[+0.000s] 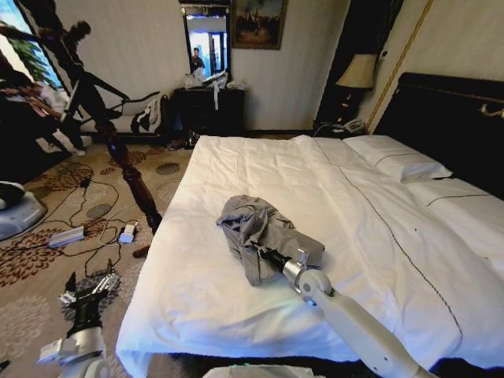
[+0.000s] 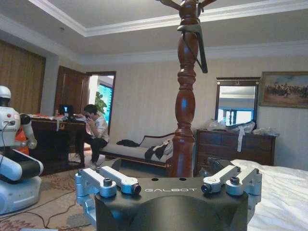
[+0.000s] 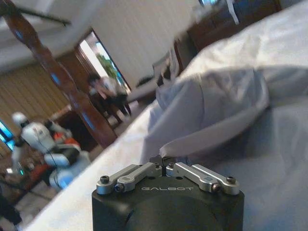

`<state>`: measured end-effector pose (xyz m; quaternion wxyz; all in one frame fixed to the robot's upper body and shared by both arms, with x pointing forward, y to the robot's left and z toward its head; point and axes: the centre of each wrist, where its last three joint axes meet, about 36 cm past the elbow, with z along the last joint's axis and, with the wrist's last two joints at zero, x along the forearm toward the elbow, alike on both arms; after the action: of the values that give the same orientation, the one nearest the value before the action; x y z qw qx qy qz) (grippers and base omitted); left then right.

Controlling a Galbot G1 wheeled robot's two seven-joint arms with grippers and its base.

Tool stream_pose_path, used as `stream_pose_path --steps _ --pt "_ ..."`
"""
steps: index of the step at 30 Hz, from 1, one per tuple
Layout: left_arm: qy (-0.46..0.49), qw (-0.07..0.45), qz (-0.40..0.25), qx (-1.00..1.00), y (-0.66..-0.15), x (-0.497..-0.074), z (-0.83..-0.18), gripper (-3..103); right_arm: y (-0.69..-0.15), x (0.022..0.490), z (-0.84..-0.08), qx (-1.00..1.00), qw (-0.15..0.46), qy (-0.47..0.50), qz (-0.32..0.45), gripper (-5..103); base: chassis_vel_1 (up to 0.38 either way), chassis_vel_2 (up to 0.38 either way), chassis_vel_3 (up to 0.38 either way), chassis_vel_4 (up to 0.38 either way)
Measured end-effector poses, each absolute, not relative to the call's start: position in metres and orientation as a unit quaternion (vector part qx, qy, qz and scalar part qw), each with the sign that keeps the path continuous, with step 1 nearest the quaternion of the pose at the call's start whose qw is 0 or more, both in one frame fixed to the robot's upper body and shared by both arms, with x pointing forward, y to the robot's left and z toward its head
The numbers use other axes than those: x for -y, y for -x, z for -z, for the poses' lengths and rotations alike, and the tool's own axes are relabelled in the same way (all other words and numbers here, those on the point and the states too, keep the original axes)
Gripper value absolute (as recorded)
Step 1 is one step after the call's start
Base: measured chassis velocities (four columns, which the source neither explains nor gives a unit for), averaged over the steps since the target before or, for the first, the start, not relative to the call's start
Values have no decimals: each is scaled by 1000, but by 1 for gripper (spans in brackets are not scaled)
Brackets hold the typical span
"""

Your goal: Pick up the clothes from the bed and hang them on the clothes hanger.

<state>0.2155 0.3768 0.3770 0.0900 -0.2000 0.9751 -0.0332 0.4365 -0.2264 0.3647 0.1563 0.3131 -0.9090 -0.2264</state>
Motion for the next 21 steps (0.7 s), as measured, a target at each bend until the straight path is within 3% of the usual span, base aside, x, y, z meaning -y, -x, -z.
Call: stream_pose_path --steps 8,15,21 --pt "186 98 40 -977 -218 -374 -383 100 -427 247 -434 889 37 -373 263 0 0 0 0 0" --pt "100 86 83 -988 -231 -355 -384 100 -380 270 -489 885 7 -408 223 0 0 0 0 0" --pt "-11 76 60 -995 -262 -342 -379 100 -344 283 -546 880 -18 -433 193 0 0 0 0 0"
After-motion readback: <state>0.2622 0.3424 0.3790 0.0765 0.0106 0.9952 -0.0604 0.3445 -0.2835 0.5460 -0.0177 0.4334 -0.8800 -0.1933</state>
